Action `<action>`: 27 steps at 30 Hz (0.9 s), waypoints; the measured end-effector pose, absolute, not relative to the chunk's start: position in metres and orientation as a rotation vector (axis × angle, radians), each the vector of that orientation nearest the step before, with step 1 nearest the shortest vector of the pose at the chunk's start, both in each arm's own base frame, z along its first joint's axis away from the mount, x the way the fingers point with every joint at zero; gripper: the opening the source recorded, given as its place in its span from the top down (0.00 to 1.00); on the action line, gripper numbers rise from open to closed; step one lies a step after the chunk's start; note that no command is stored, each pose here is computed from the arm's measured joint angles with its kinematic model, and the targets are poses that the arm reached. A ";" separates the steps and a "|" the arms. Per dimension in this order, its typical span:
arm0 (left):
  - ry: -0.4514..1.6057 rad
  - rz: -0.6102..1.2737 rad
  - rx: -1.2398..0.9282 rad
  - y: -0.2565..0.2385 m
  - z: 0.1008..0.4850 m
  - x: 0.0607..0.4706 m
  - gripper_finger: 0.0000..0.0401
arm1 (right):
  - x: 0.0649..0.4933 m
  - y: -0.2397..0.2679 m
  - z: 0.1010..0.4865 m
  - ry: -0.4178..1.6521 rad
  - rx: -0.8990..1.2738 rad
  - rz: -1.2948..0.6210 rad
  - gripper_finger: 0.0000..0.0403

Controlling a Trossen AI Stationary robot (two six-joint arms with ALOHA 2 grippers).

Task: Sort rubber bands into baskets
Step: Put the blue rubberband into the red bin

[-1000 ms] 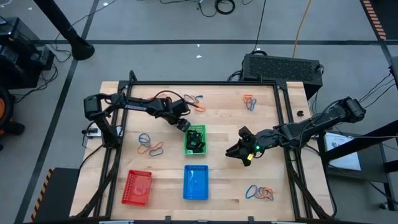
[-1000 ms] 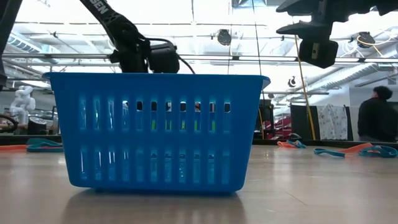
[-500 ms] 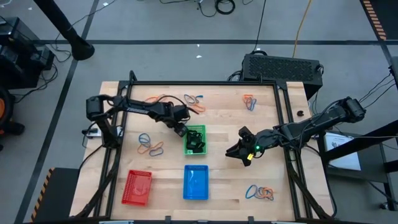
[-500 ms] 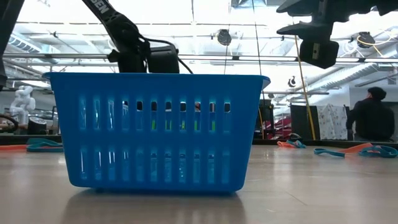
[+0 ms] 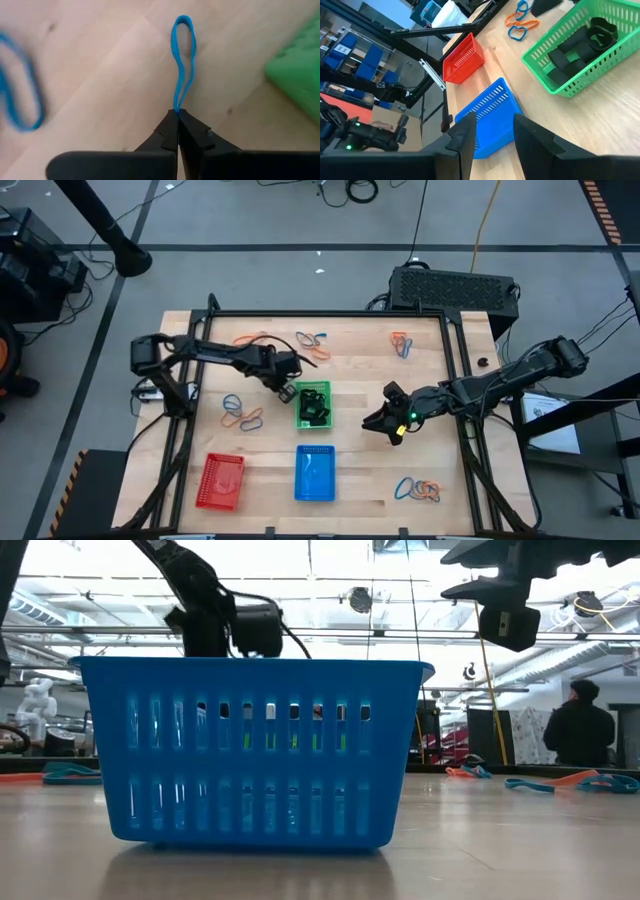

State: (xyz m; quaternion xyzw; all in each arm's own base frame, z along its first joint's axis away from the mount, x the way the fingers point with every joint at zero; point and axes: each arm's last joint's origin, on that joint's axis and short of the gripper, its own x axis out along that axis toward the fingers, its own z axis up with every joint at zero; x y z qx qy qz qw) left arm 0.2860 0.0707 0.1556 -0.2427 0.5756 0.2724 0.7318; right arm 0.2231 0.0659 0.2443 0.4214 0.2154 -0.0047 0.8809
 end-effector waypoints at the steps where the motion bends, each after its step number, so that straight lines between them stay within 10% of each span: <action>1: 1.273 0.602 -0.533 0.070 0.161 0.282 0.99 | 0.223 0.066 0.244 0.448 0.879 -0.009 0.69; 13: 1.344 0.186 -0.754 0.018 0.228 0.238 1.00 | 0.224 0.062 0.245 0.437 0.852 -0.019 0.69; 27: 1.585 0.115 -0.834 -0.095 0.252 0.189 1.00 | 0.221 0.072 0.244 0.527 0.777 0.171 0.69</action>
